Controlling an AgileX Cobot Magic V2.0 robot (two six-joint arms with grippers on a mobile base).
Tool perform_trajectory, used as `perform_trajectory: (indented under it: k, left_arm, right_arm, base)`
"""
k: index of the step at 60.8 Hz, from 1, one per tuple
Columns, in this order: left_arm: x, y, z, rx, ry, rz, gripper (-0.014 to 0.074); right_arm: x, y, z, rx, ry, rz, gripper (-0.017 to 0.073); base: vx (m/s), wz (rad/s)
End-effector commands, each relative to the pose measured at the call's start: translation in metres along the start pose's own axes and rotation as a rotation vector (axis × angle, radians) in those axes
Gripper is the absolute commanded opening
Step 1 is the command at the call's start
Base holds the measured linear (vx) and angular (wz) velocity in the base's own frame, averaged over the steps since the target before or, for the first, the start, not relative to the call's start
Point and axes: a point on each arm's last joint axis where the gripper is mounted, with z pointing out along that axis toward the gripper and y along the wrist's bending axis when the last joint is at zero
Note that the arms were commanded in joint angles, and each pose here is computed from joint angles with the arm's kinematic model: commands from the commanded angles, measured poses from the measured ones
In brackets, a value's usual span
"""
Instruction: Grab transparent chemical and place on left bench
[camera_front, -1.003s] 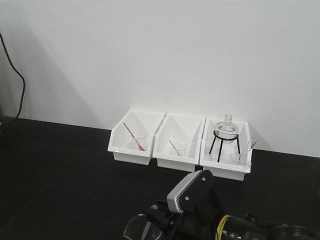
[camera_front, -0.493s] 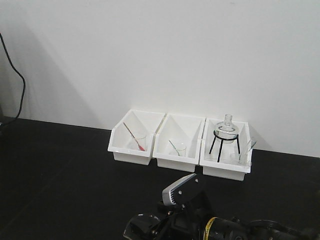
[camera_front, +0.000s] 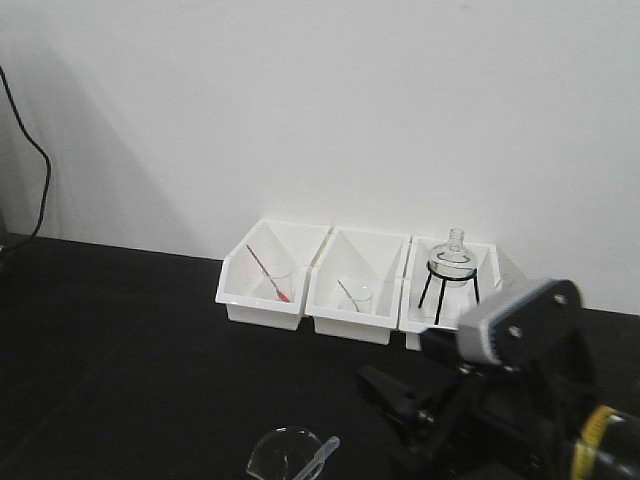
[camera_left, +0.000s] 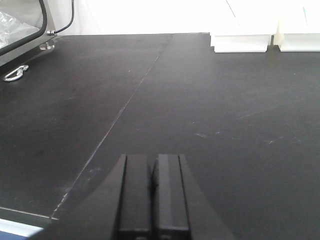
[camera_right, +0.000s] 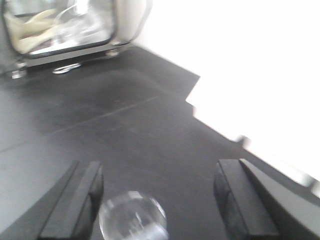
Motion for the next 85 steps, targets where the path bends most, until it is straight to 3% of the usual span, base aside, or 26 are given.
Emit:
perform_trajectory:
  k: [1, 25, 31, 35, 40, 49, 57, 62, 64, 85]
  left_arm:
    - [-0.003, 0.0, -0.001, -0.002, -0.081, -0.009, -0.0003]
    - [-0.003, 0.0, -0.001, -0.002, -0.081, -0.009, -0.0003]
    - [-0.003, 0.0, -0.001, -0.002, -0.081, -0.009, -0.0003]
    - [-0.003, 0.0, -0.001, -0.002, -0.081, -0.009, -0.0003]
    - [-0.003, 0.0, -0.001, -0.002, -0.081, -0.009, -0.0003]
    - [-0.003, 0.0, -0.001, -0.002, -0.081, -0.009, -0.0003]
    - [-0.003, 0.0, -0.001, -0.002, -0.081, -0.009, -0.0003]
    - [-0.003, 0.0, -0.001, -0.002, -0.081, -0.009, -0.0003]
    - [-0.003, 0.0, -0.001, -0.002, -0.081, -0.009, -0.0003]
    - [-0.003, 0.0, -0.001, -0.002, -0.081, -0.009, -0.0003]
  right_arm:
    - [-0.006, 0.0, -0.033, 0.028, -0.062, 0.0, 0.0506]
    - [0.019, 0.004, -0.101, 0.073, -0.155, -0.017, 0.0505]
    - [0.027, -0.003, -0.106, 0.152, -0.08, -0.038, 0.0486]
    - [0.032, -0.009, -0.114, 0.22, -0.034, -0.002, 0.0459]
    - [0.045, -0.017, -0.131, 0.314, -0.006, 0.027, 0.0404]
    - [0.077, -0.019, -0.16, 0.459, -0.117, -0.069, 0.0247]
    - [0.129, -0.013, -0.169, 0.555, -0.213, -0.048, 0.0051]
    - [0.162, -0.011, -0.165, 0.569, -0.212, -0.04, -0.0013]
    - [0.165, -0.012, -0.164, 0.563, -0.131, -0.008, -0.0011]
    - [0.165, -0.012, -0.164, 0.559, -0.128, -0.033, -0.0008]
  base:
    - [0.0, 0.0]
    - [0.0, 0.0]
    - [0.0, 0.0]
    - [0.0, 0.0]
    - [0.0, 0.0]
    - [0.0, 0.0]
    - [0.0, 0.0]
    - [0.0, 0.0]
    - [0.0, 0.0]
    - [0.0, 0.0]
